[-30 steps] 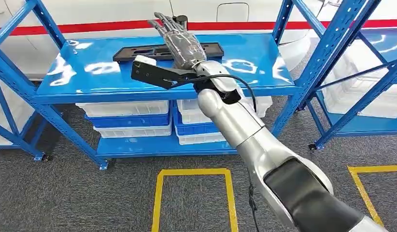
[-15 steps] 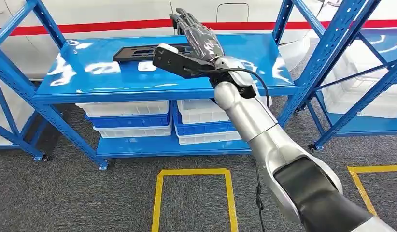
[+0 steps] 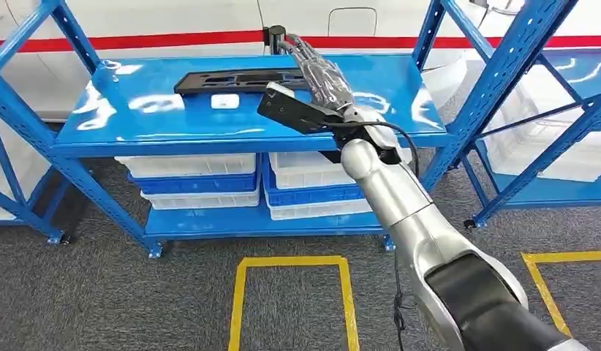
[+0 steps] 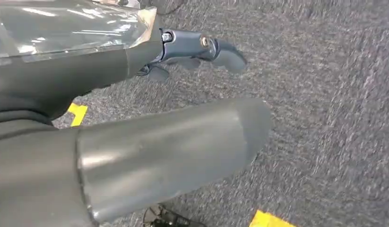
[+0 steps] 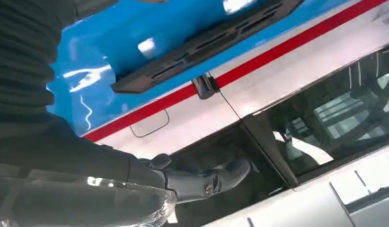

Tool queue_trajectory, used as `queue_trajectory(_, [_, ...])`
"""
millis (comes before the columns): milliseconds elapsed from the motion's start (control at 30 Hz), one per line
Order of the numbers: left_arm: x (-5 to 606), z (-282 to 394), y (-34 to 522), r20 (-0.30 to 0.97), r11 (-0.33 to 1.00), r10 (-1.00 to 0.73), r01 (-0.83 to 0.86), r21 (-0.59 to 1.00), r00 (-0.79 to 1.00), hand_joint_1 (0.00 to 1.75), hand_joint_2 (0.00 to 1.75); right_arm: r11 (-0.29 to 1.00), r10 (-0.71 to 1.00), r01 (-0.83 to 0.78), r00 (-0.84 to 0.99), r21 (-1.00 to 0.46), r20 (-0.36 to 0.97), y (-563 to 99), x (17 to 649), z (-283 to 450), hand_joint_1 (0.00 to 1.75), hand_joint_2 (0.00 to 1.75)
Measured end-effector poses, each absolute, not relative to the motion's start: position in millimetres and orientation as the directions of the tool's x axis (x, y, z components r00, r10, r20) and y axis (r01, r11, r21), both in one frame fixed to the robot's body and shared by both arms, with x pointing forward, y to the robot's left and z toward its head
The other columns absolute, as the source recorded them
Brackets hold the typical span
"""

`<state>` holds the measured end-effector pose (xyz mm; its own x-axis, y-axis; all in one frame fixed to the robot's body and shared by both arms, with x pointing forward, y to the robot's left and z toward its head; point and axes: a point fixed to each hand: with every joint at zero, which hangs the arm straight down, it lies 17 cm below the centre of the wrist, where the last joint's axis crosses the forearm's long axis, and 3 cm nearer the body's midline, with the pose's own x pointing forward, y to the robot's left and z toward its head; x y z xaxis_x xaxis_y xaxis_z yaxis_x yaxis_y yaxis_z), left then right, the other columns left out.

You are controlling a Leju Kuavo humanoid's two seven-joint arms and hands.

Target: Take the parts from the cabinet and place them on the table.

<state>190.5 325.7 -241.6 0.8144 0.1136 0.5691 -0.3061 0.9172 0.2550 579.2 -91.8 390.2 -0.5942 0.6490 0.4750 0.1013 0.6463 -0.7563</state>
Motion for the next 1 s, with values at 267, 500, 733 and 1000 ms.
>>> queue_trajectory(267, [182.2,-243.6,329.4,0.565,0.915,0.117,-0.310,0.258,0.817,0.00,0.00,0.647,0.646,0.090,-0.593,-0.757,0.481,-91.1,578.9,384.4,0.00,1.75])
queue_trajectory(500, [183.9,-242.8,331.0,0.572,0.915,0.116,-0.311,0.256,0.812,0.00,0.00,0.657,0.628,0.084,-0.611,-0.750,0.481,-80.8,575.8,390.0,0.00,1.75])
queue_trajectory(733, [185.3,-242.8,325.5,0.576,0.918,0.130,-0.317,0.237,0.807,0.00,0.00,0.653,0.626,0.091,-0.624,-0.752,0.467,-72.2,574.9,400.0,0.00,1.75])
queue_trajectory(1000, [192.1,-240.7,323.9,0.584,0.918,0.131,-0.320,0.232,0.801,0.00,0.00,0.653,0.623,0.102,-0.636,-0.751,0.456,-68.3,574.4,411.4,0.00,1.75])
